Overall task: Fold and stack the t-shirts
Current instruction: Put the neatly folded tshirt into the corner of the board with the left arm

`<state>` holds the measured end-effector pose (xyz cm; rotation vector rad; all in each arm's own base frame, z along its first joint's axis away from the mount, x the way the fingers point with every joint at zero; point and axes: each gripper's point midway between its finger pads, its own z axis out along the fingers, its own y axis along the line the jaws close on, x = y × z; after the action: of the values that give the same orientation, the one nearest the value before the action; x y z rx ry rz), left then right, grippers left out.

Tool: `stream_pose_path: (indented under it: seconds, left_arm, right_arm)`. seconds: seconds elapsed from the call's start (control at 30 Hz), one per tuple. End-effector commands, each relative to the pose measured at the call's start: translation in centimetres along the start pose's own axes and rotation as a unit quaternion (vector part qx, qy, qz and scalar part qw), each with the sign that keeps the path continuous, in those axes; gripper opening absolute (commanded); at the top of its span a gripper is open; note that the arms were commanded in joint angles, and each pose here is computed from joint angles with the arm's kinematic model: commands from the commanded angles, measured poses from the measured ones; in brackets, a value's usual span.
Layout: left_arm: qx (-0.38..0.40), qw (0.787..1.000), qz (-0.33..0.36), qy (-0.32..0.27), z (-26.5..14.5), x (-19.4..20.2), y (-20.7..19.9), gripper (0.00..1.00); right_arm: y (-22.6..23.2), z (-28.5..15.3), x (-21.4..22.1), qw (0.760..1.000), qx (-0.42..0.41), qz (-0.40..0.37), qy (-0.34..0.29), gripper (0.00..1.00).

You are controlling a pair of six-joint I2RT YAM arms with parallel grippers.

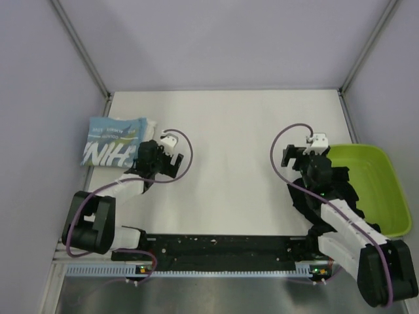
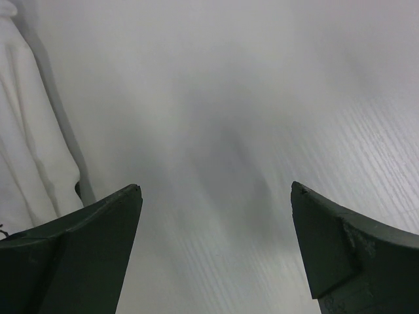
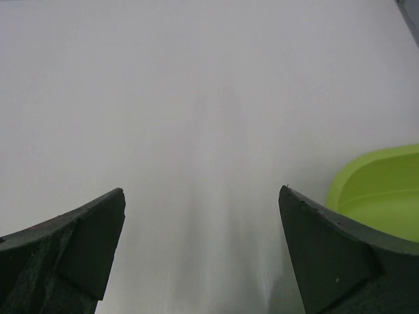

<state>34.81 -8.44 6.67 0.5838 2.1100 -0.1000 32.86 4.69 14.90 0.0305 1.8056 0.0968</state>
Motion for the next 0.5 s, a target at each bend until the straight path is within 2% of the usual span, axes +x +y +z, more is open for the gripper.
stream_pose_path:
  seconds: [0.0,0.07,0.23,0.47]
  left_arm:
    - [-0.046,0.991,0.002,-0.128,0.2,-4.4,1.7,0.99]
    - [-0.043,0.988,0.004,-0.145,0.0,-4.9,1.6,0.99]
    - [-0.044,0.98,0.03,-0.192,-0.2,-5.9,1.5,0.99]
    - [-0.052,0.979,0.024,-0.194,-0.2,-6.1,1.9,0.99]
  right_arm:
    - [-3.3,-0.7,-2.4,0.985,0.076,0.006,-0.154,0.99]
    - [-4.3,-1.4,-2.9,0.977,0.101,0.011,-0.188,0.99]
    - [-3.5,-0.4,-2.9,0.982,0.082,-0.033,-0.166,0.99]
    - [-3.7,-0.6,-2.5,0.983,0.083,-0.043,-0.161,0.99]
